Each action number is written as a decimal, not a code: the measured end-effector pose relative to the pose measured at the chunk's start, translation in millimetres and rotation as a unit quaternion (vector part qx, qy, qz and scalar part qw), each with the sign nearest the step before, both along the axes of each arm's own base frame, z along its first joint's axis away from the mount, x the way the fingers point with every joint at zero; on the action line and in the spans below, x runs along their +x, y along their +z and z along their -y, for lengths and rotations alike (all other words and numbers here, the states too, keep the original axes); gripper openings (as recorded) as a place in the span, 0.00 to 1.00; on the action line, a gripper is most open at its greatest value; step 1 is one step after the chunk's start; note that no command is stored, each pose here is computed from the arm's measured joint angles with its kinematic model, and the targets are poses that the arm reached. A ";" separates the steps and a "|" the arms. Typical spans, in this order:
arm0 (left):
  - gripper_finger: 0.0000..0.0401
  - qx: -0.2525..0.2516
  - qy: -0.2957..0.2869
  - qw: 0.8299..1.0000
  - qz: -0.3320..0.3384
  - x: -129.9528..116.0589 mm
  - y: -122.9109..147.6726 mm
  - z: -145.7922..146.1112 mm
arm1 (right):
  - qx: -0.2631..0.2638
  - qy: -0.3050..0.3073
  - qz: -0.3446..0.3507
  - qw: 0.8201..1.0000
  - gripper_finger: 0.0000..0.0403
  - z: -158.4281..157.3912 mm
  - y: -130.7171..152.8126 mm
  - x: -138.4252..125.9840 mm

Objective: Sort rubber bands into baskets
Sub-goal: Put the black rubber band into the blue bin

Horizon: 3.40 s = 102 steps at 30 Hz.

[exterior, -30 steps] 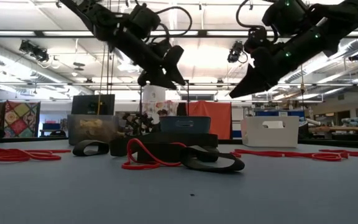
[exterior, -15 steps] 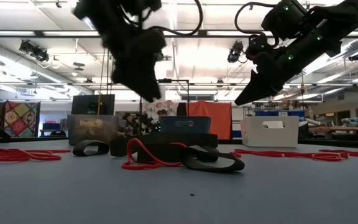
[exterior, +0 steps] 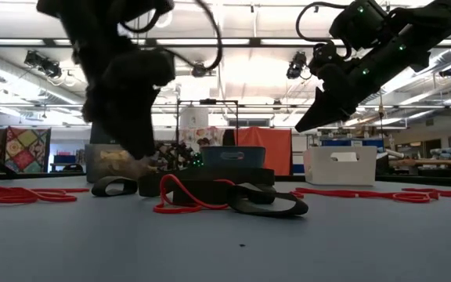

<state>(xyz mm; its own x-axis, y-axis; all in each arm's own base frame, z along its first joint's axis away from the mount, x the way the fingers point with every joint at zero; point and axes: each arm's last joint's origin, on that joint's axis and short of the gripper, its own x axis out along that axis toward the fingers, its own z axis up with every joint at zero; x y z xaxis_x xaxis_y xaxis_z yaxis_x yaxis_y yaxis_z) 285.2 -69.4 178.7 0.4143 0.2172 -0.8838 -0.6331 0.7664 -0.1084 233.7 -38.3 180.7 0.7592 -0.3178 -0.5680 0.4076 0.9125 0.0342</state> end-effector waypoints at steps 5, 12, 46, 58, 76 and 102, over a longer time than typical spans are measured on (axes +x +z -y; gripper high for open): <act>0.49 -0.012 0.006 1.000 -0.018 -6.6 -9.3 -0.8 | -0.001 0.000 0.000 1.000 0.09 0.2 0.1 0.0; 0.49 -0.057 0.011 0.998 -0.034 -16.6 -26.5 -1.0 | -0.001 -0.001 0.000 1.000 0.07 0.5 0.0 -0.1; 0.01 0.005 -0.098 0.995 0.006 17.1 15.1 -25.0 | -0.004 0.000 -0.001 1.000 0.04 0.5 0.0 -0.1; 0.01 0.060 -0.084 0.993 0.061 37.9 37.2 -81.2 | -0.003 0.000 -0.001 1.000 0.05 0.5 0.1 -0.1; 0.01 0.145 -0.076 0.965 0.203 62.7 50.3 -124.1 | -0.002 -0.002 0.014 1.000 0.05 0.7 2.3 1.5; 0.08 0.140 0.065 0.961 0.229 54.6 15.4 -238.4 | -0.005 -0.007 0.015 1.000 0.03 1.4 2.5 1.4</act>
<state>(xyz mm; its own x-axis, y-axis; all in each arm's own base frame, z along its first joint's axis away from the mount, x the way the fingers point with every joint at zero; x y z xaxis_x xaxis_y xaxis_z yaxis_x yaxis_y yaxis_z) 339.8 168.9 194.1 0.7000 0.4962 -0.5136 -0.6598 0.7246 -0.1992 235.1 -39.8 183.2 0.7711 -0.3336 -0.5424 0.4184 0.9075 0.0367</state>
